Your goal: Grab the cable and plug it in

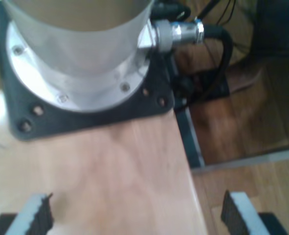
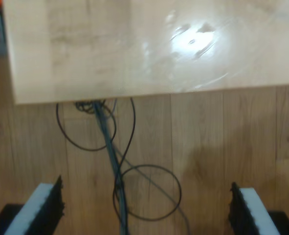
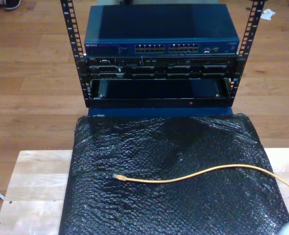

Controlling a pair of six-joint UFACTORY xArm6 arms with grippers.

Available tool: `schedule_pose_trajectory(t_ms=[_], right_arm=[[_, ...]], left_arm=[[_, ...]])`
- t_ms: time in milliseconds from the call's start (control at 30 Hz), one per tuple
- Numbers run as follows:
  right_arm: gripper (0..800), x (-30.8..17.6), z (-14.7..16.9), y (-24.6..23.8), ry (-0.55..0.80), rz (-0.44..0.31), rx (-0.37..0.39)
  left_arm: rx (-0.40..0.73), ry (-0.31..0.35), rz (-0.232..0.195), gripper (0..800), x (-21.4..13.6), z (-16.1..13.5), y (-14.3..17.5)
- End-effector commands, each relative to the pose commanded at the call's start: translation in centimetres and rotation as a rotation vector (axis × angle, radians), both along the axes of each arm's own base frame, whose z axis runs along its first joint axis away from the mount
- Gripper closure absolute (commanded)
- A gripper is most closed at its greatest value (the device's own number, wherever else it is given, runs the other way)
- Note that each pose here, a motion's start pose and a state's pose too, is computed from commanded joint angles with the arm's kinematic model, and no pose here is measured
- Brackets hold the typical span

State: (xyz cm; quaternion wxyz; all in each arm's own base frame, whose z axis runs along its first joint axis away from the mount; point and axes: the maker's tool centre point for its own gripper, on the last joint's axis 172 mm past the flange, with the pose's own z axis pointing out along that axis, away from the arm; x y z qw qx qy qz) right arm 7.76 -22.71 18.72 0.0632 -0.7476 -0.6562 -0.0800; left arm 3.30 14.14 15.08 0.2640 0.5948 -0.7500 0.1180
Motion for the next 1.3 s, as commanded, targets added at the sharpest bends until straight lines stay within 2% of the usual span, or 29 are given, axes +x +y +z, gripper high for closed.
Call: schedule_pose_trajectory(t_ms=[167, 300, 467, 600, 767, 867, 1033, 1167, 1300], right_arm=[[0, 3.4, 0.9, -0.1, 0.027, -0.046, -0.004], [0, 6.9, 2.6, -0.1, 0.038, -0.065, -0.025], [0, 10.5, 4.3, 1.3, 0.05, -0.133, -0.02], [0, 13.7, 5.0, 3.7, 0.055, -0.154, -0.018], [0, 17.7, 6.8, 6.6, 0.048, -0.222, -0.03], [0, 19.3, 6.4, 9.0, 0.074, -0.207, -0.022], [0, 22.6, 5.9, 14.3, 0.12, -0.166, -0.006], [0, 24.0, 5.7, 17.9, 0.15, -0.17, -0.01], [1, 25.7, 6.0, 22.6, 0.146, -0.125, -0.027]], left_arm=[[-0.027, -0.032, 0.055, 0, 2.3, 2.3, -0.4], [-0.026, -0.047, 0.066, 0, 4.5, 3.7, -0.6], [-0.018, 0.001, 0.113, 0, 6.0, 4.9, -1.3], [0.013, 0.041, 0.117, 0, 7.1, 5.5, -1.7], [0.061, 0.091, 0.138, 0, 8.5, 5.9, -2.2], [0.085, 0.128, 0.156, 0, 9.5, 5.9, -3.2], [0.119, 0.162, 0.147, 0, 10.6, 6.0, -4.3], [0.105, 0.146, 0.16, 0, 11.8, 6.6, -5.1], [0.057, 0.129, 0.174, 0, 12.8, 7.0, -6.7]])
